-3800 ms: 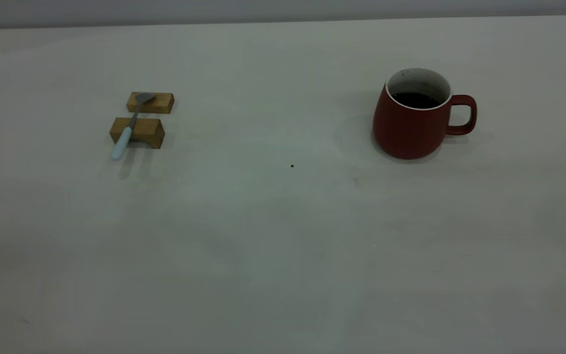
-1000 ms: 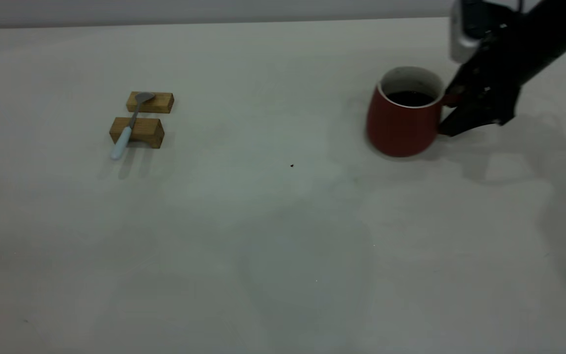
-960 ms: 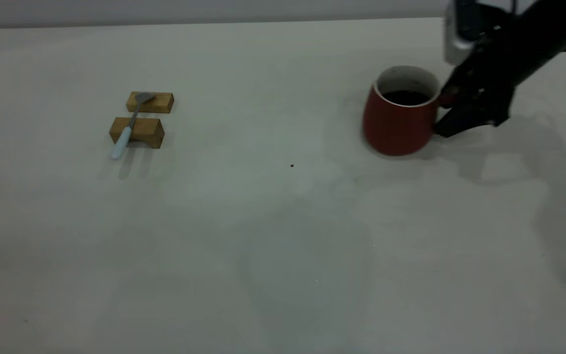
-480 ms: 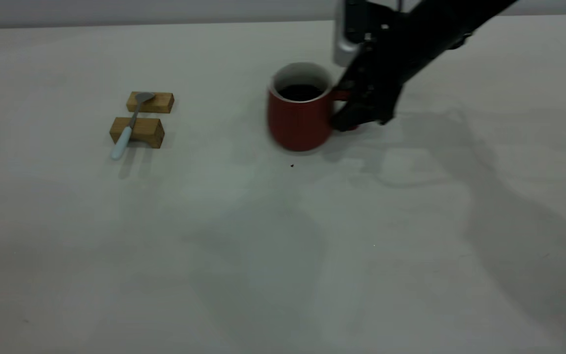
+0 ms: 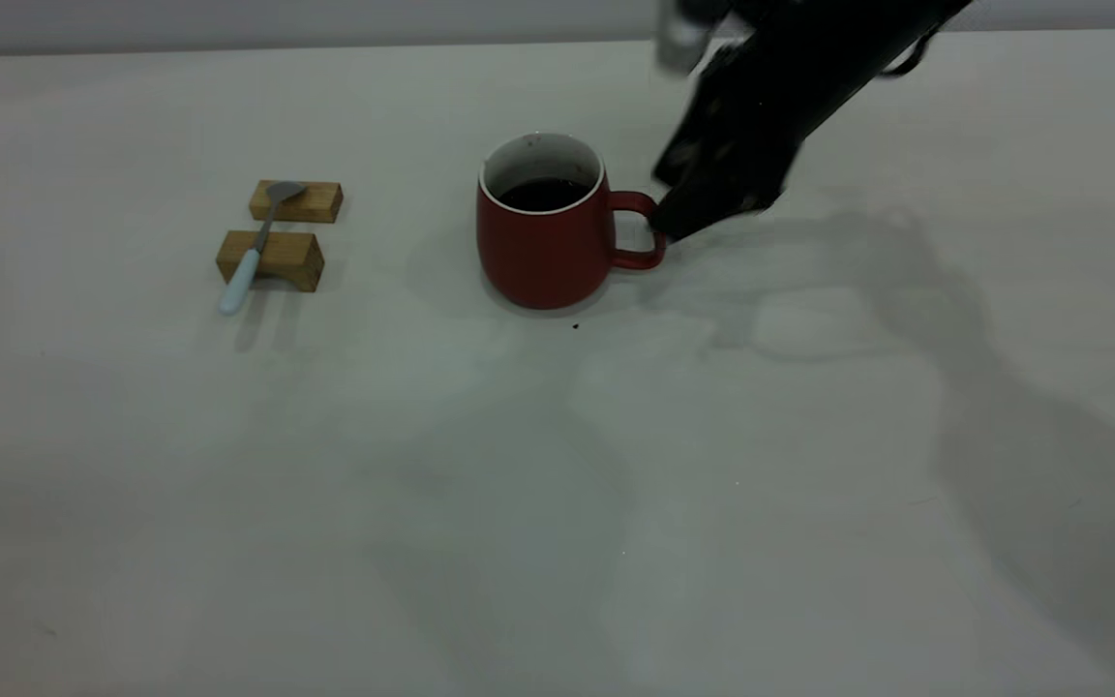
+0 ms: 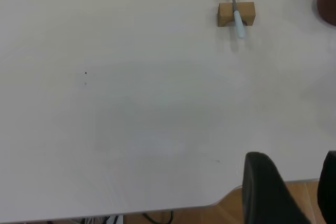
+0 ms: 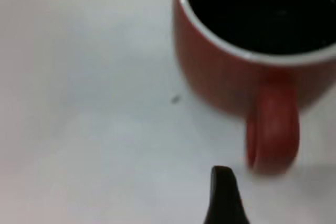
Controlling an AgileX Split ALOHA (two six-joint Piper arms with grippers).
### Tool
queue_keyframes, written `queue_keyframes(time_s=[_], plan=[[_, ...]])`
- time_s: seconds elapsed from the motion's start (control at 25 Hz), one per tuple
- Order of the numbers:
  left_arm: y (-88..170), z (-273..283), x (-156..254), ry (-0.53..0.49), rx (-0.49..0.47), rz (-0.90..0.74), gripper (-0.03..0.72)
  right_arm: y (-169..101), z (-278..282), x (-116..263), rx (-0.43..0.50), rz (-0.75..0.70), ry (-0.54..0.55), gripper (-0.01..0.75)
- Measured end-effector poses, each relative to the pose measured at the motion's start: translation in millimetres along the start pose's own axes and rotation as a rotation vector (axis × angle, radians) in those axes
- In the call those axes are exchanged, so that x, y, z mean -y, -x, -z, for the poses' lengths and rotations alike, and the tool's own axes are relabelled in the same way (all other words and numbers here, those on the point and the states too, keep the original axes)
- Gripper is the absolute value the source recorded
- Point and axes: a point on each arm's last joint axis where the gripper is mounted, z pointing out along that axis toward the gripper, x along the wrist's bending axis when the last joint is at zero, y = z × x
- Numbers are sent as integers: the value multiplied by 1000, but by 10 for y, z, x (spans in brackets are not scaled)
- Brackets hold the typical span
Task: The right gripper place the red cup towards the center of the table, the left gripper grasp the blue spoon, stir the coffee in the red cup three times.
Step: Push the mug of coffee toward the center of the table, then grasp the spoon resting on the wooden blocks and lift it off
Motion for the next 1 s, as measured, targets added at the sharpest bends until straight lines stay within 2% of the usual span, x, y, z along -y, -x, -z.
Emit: queue_keyframes(time_s=[0.08, 0.2, 0.32, 0.44, 0.6, 0.68, 0.76, 0.92, 1.0], plan=[[0, 0, 0, 0, 0, 0, 322, -56, 249, -87, -84, -133, -13, 570], [0, 0, 0, 0, 0, 0, 322, -210, 654, -361, -202, -442, -44, 570], [0, 0, 0, 0, 0, 0, 322, -298, 1088, -634, -154, -755, -77, 570], [0, 0, 0, 0, 0, 0, 322, -445, 1486, -727, -28, -952, -171, 570], [0, 0, 0, 0, 0, 0, 320, -829, 1951, -674, 159, -1098, -292, 570], [0, 0, 0, 0, 0, 0, 320, -1080, 2108, -599, 216, -1130, -332, 570], [0, 0, 0, 0, 0, 0, 320, -1387, 2204, -470, 243, -1139, -380, 570], [0, 0, 0, 0, 0, 0, 320, -2042, 2345, -216, 250, -1157, -406, 570], [0, 0, 0, 0, 0, 0, 320, -2318, 2456, -70, 276, -1188, -376, 570]])
